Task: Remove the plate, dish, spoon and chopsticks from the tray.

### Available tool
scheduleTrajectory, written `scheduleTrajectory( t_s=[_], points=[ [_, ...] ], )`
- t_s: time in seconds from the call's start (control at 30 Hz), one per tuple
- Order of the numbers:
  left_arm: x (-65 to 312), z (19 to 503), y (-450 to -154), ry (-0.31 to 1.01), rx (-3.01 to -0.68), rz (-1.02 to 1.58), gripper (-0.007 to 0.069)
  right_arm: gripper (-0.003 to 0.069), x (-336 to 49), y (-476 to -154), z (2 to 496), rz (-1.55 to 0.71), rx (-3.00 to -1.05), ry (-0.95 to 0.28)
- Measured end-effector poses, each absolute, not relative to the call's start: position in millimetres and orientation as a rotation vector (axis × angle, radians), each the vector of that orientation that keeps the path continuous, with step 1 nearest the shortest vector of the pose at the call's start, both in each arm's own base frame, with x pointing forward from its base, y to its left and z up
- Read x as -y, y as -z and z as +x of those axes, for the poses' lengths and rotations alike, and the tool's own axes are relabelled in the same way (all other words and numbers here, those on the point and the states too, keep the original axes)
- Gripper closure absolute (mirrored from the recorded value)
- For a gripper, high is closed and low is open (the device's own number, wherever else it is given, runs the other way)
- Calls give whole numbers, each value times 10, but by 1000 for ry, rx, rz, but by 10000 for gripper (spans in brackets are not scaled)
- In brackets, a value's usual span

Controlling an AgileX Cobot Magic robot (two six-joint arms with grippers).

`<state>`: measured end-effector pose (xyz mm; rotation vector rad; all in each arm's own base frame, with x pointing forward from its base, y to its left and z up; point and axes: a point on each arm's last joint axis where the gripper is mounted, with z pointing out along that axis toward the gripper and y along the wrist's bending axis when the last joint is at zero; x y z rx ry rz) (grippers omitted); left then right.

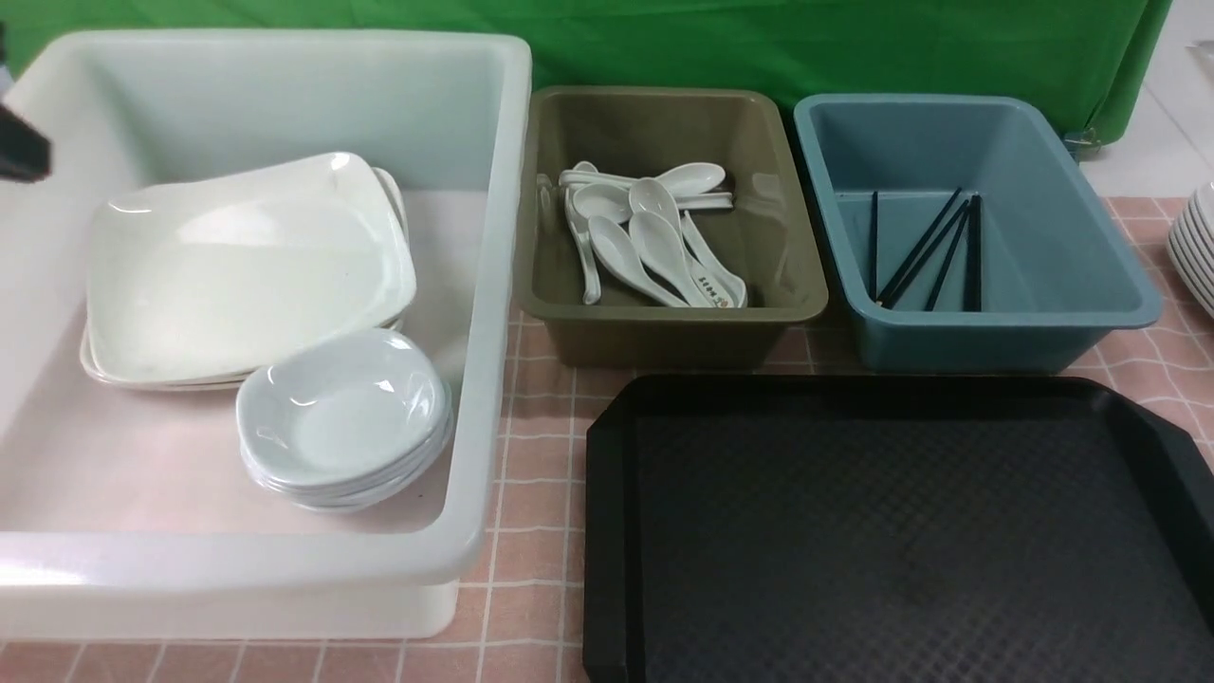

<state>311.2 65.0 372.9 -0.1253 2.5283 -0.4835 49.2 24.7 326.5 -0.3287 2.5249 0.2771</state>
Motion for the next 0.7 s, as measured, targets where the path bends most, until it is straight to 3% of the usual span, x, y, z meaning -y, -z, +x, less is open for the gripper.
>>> scheduleTrajectory(
  t_s=[0.03,0.1,0.13,0.2,0.43,0.53,0.67,0.7],
  points=[
    [-625,3117,-3729,488,-2530,-116,632,624,-248,-3270,499,-330,-2526,-275],
    [-188,3072,-3737,552,-2556,26,632,623,-258,-3257,571,-335,-2558,-264],
    [-187,3067,-3735,553,-2556,26,634,622,-258,-3256,575,-335,-2560,-263],
    [248,3018,-3689,586,-2596,199,634,622,-269,-3220,609,-331,-2587,-268],
    [1061,2668,-3557,543,-2656,617,632,621,-279,-3147,605,-333,-2611,-284],
    [1239,2515,-3538,529,-2651,736,630,621,-252,-3180,499,-335,-2552,-280],
    [1402,2390,-3515,536,-2640,838,630,617,-182,-3188,213,-322,-2322,-277],
    [1426,2387,-3520,543,-2628,841,630,616,-160,-3157,128,-311,-2179,-278]
  ],
)
